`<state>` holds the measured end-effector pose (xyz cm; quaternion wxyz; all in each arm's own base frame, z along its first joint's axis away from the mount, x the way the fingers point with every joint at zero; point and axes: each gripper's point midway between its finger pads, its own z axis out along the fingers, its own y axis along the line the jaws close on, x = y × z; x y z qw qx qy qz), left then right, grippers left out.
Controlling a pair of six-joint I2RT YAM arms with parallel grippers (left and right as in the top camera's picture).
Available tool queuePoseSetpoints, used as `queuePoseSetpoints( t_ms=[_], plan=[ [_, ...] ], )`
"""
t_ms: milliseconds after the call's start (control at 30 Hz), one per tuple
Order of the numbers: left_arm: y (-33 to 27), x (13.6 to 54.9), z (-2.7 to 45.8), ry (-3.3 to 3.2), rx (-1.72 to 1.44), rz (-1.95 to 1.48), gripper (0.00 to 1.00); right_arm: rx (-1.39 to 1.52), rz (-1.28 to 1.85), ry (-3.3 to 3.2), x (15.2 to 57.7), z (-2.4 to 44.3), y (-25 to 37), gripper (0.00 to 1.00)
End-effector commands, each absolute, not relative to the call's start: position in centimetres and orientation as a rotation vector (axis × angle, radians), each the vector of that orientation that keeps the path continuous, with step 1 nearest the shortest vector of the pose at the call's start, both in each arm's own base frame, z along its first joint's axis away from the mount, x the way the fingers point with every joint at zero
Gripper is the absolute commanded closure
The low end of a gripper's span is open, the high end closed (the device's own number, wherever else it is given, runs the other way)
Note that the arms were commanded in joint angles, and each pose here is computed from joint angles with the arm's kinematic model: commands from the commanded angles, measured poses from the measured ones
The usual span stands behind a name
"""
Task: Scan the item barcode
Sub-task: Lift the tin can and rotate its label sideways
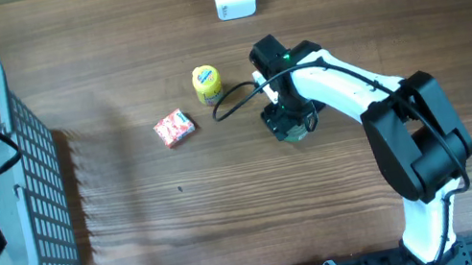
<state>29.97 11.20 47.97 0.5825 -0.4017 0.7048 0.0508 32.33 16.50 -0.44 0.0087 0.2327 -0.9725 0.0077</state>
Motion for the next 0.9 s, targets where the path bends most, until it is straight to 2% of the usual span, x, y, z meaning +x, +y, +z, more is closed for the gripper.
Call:
queuePoseSetpoints(
  t_ms=[0,267,467,633,867],
  plan=[
    [11.3,30.3,46.8,1.683,-0.955,0.126,0.0,0.426,0.035,-2.987,30.0,-1.8,16.0,0.36],
    [11.4,32.8,40.1,1.909,-1.041,0.188,0.0,0.076,-0.599,-2.697,25.4,0.9,23.4,0.36],
    [11.2,32.7,38.6,1.959,-1.073,0.194,0.0,-0.082,-0.922,-2.403,23.3,5.0,27.3,0.36],
    [11.2,32.5,38.5,1.969,-1.075,0.198,0.0,-0.152,-1.059,-2.25,22.9,7.3,28.8,0.37],
    [11.2,32.5,38.4,1.972,-1.075,0.199,0.0,-0.224,-1.019,-2.211,22.5,7.6,28.7,0.37]
  ],
)
